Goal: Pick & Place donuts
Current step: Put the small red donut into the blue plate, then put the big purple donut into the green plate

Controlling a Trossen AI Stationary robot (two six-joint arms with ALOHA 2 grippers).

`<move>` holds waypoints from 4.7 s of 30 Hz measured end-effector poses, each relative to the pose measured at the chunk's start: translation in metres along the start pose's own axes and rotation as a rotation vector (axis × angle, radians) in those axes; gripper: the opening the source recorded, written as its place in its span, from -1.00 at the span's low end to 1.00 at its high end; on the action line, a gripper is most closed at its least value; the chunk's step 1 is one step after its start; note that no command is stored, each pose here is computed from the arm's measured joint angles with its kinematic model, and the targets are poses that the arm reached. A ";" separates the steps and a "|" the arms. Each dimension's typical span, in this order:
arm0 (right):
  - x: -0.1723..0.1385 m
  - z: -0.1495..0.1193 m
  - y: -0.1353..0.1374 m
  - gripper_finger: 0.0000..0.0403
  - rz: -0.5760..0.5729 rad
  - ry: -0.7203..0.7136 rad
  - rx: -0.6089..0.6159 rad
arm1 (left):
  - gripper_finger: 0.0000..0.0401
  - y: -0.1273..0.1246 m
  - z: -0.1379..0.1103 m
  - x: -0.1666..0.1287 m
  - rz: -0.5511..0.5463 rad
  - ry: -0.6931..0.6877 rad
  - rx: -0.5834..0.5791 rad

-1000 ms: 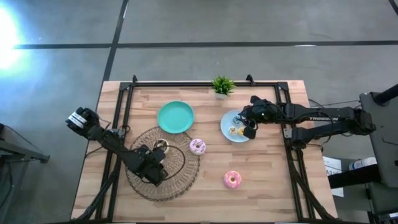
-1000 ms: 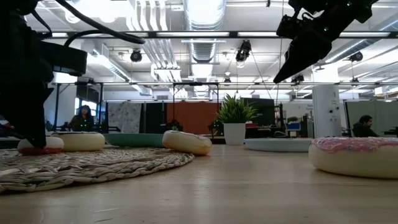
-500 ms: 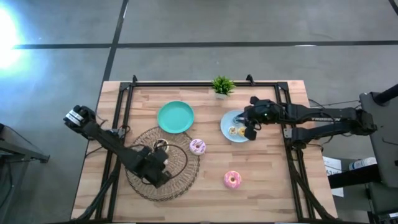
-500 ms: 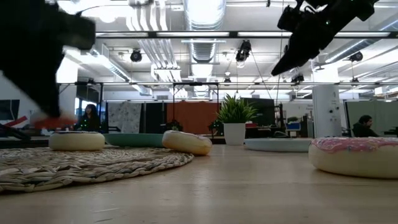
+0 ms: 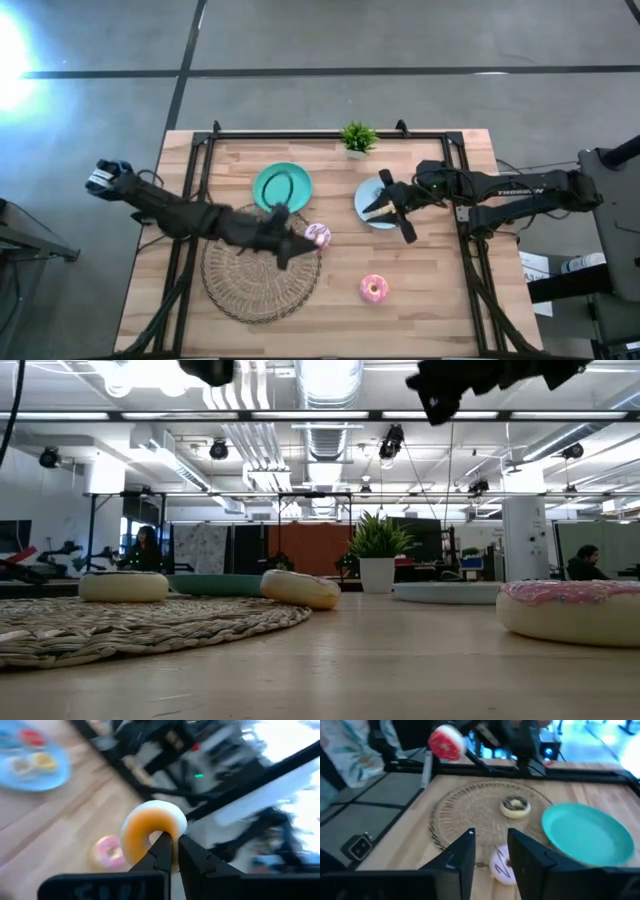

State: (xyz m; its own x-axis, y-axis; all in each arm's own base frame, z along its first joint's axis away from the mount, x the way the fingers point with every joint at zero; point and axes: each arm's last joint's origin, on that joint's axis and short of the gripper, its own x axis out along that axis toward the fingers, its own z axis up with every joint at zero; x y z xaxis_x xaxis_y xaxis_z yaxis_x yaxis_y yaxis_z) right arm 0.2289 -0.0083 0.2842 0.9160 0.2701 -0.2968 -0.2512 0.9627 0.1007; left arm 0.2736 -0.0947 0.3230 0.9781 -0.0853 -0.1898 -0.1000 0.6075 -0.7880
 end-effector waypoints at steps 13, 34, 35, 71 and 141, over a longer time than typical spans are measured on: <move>0.007 0.028 0.018 0.02 -0.012 0.087 -0.351 | -1.00 0.046 0.041 0.044 -0.086 0.148 -0.008; 0.046 0.052 0.015 0.07 0.048 0.320 -0.472 | -1.00 0.058 0.072 0.082 -0.133 0.241 0.059; 0.048 0.052 0.014 0.06 0.050 0.329 -0.470 | -1.00 0.058 0.073 0.082 -0.132 0.240 0.059; 0.041 0.032 0.001 -0.93 -0.047 0.515 -0.120 | -0.30 0.069 0.071 0.081 0.093 0.105 0.086; -0.020 -0.040 -0.057 -0.19 -0.421 0.714 -0.091 | -0.31 0.055 -0.041 0.064 0.509 0.409 0.532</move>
State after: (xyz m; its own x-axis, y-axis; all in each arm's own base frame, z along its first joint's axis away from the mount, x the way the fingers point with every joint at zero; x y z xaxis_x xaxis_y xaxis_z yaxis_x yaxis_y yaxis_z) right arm 0.2124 -0.0682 0.2468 0.5282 -0.1957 -0.8262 0.0154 0.9751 -0.2211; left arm 0.3228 -0.0986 0.2435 0.6834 0.0831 -0.7253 -0.3120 0.9315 -0.1872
